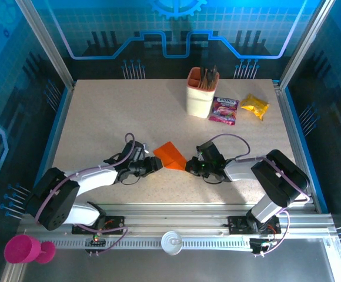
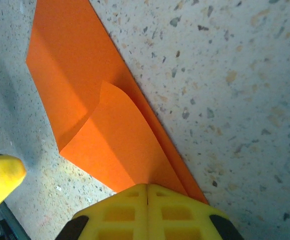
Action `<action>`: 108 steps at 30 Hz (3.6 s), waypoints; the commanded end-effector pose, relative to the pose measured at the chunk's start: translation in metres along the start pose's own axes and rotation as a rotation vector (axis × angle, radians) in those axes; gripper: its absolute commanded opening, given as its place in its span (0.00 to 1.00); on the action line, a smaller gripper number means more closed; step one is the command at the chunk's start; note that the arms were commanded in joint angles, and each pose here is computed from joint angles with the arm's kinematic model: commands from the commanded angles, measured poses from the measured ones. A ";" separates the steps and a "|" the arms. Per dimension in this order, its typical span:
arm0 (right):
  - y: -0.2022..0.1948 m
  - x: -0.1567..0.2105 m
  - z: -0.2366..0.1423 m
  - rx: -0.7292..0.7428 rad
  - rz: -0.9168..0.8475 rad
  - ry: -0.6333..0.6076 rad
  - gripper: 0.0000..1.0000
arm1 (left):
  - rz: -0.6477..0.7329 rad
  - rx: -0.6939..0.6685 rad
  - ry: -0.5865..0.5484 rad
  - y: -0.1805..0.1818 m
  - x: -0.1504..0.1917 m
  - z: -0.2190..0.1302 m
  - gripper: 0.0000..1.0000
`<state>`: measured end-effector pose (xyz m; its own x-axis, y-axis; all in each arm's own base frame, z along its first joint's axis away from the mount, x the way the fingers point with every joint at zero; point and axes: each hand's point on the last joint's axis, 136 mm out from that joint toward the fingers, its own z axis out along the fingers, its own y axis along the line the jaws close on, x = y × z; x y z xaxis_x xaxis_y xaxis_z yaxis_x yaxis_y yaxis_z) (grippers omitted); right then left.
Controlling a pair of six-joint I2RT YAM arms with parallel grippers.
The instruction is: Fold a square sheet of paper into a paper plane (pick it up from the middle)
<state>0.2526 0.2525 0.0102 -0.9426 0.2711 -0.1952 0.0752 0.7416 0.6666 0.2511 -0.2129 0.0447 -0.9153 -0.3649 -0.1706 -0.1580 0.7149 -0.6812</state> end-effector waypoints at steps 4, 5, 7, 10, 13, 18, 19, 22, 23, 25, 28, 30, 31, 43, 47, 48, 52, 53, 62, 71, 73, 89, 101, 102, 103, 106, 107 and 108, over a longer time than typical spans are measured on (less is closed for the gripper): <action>-0.061 0.053 0.004 0.227 0.084 0.131 0.00 | -0.122 0.049 -0.007 -0.019 0.003 0.008 0.48; -0.060 0.054 0.005 0.226 0.084 0.131 0.00 | -0.132 0.047 -0.018 -0.020 0.001 0.008 0.48; -0.061 0.055 0.007 0.224 0.086 0.135 0.00 | -0.164 0.040 -0.036 -0.022 -0.001 0.009 0.48; -0.061 0.055 0.009 0.217 0.090 0.136 0.00 | -0.216 0.003 -0.066 -0.018 -0.003 0.010 0.48; -0.060 0.055 0.011 0.210 0.093 0.138 0.00 | -0.270 -0.048 -0.099 -0.009 -0.006 0.009 0.49; -0.060 0.058 0.014 0.201 0.096 0.145 0.00 | -0.290 -0.055 -0.114 -0.011 -0.013 0.017 0.48; -0.061 0.058 0.015 0.200 0.100 0.148 0.00 | -0.291 -0.055 -0.114 -0.012 -0.015 0.020 0.48; -0.064 0.061 0.017 0.201 0.107 0.157 0.00 | -0.300 -0.055 -0.109 -0.013 -0.016 0.028 0.46; -0.065 0.063 0.017 0.204 0.109 0.162 0.00 | -0.302 -0.054 -0.109 -0.014 -0.017 0.030 0.46; -0.064 0.061 0.018 0.191 0.106 0.155 0.00 | -0.308 -0.059 -0.106 -0.013 -0.018 0.033 0.45; -0.064 0.061 0.018 0.188 0.103 0.152 0.00 | -0.312 -0.068 -0.104 -0.013 -0.019 0.037 0.44; -0.064 0.061 0.018 0.189 0.100 0.153 0.00 | -0.312 -0.066 -0.106 -0.013 -0.021 0.039 0.43; -0.064 0.062 0.018 0.189 0.100 0.155 0.00 | -0.314 -0.065 -0.107 -0.014 -0.021 0.040 0.43; -0.064 0.061 0.018 0.188 0.095 0.158 0.00 | -0.304 -0.052 -0.120 -0.018 -0.025 0.039 0.32; -0.064 0.061 0.018 0.187 0.092 0.158 0.00 | -0.300 -0.051 -0.122 -0.017 -0.024 0.037 0.24; -0.063 0.061 0.018 0.186 0.092 0.159 0.00 | -0.298 -0.053 -0.120 -0.016 -0.023 0.037 0.22; -0.063 0.061 0.018 0.183 0.092 0.161 0.00 | -0.288 -0.059 -0.110 -0.012 -0.020 0.039 0.09; -0.063 0.061 0.018 0.183 0.090 0.161 0.00 | -0.285 -0.056 -0.108 -0.012 -0.020 0.039 0.06; -0.055 0.058 0.016 0.166 0.044 0.176 0.00 | -0.242 -0.029 -0.068 -0.015 -0.013 0.042 0.00; 0.003 0.026 -0.022 0.101 -0.205 0.129 0.00 | -0.149 -0.015 0.006 -0.018 -0.002 0.040 0.00; 0.015 0.018 -0.033 0.107 -0.258 0.109 0.00 | -0.137 -0.013 0.018 -0.017 0.000 0.040 0.00; 0.032 0.012 -0.017 0.060 -0.347 0.174 0.00 | -0.130 -0.028 0.027 -0.012 0.008 0.026 0.00; 0.014 0.027 0.008 0.091 -0.322 0.234 0.00 | -0.123 -0.026 0.021 -0.017 0.005 0.024 0.00; 0.014 0.028 0.008 0.088 -0.325 0.237 0.00 | -0.123 -0.026 0.020 -0.017 0.005 0.024 0.00; 0.016 0.029 0.007 0.084 -0.330 0.237 0.00 | -0.123 -0.025 0.019 -0.018 0.004 0.024 0.00; 0.019 0.030 0.003 0.080 -0.339 0.230 0.00 | -0.126 -0.030 0.017 -0.016 0.005 0.024 0.00; 0.021 0.030 0.001 0.077 -0.341 0.225 0.00 | -0.125 -0.030 0.016 -0.016 0.004 0.024 0.00; 0.022 0.031 -0.001 0.074 -0.344 0.221 0.00 | -0.126 -0.030 0.016 -0.016 0.005 0.023 0.00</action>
<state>0.2349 0.2742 0.0149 -0.9643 -0.1186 -0.2367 -0.2299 0.8184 0.5267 0.2597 -0.2416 0.0322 -0.8898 -0.4517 -0.0653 -0.2944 0.6772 -0.6743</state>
